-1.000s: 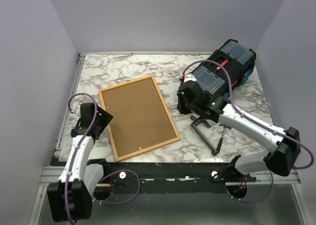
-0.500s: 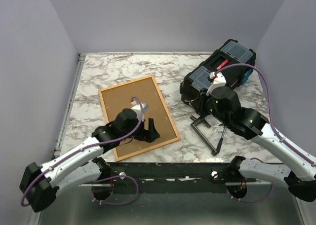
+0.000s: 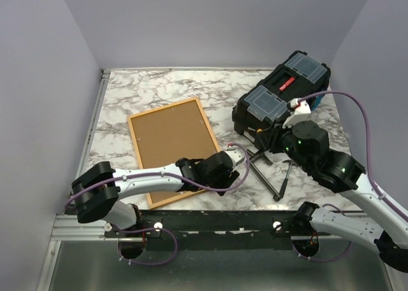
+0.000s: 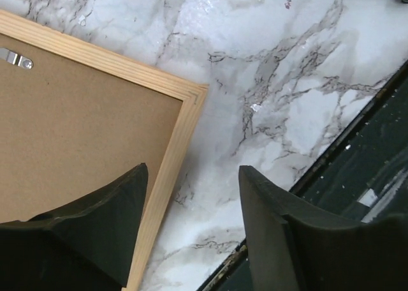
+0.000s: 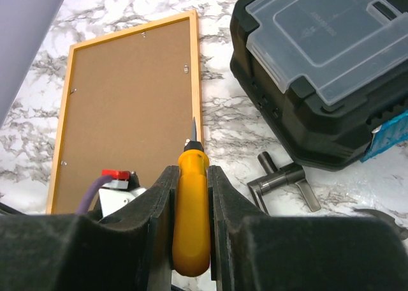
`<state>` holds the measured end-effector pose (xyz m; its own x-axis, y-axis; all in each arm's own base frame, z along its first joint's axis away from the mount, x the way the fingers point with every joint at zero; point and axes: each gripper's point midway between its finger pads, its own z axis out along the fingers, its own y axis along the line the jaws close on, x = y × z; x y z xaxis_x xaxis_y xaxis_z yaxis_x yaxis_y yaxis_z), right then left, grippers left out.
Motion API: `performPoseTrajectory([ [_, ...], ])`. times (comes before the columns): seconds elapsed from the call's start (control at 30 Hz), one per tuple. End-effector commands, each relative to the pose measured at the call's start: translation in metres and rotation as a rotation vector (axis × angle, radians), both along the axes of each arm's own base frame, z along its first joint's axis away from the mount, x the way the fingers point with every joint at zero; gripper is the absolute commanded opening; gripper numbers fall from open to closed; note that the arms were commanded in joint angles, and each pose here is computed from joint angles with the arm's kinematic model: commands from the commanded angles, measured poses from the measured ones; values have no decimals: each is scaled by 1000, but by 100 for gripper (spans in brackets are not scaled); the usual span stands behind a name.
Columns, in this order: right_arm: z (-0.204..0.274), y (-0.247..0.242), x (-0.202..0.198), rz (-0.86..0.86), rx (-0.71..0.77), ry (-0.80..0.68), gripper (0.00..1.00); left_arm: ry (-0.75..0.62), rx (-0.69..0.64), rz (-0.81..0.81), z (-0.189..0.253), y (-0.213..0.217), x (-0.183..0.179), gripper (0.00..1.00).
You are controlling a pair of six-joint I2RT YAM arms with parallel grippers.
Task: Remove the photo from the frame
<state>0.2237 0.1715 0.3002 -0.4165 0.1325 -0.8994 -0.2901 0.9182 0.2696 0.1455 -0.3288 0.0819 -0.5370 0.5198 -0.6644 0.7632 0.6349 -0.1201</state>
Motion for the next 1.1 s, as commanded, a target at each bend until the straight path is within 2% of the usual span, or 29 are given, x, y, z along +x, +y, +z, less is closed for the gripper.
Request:
performPoseTrajectory([
  [0.0, -12, -12, -2, -45, -11, 16, 1, -83, 50, 5, -1, -8, 17, 57],
  [0.43, -6, -32, -8, -118, 28, -12, 1, -82, 173, 49, -38, -1, 23, 46],
  [0.6, 2, -47, -9, -192, 72, -33, 1, -92, 206, 95, -44, 4, 27, 35],
  [0.83, 7, -57, -11, -223, 85, -54, 1, -139, 316, 301, -43, 27, 45, 5],
  [0.93, 7, -58, -11, -225, 79, -52, 1, -138, 324, 385, -40, 29, 52, 0],
  [1.07, 7, -59, -11, -227, 78, -52, 1, -103, 301, 473, -35, 23, 63, 0],
])
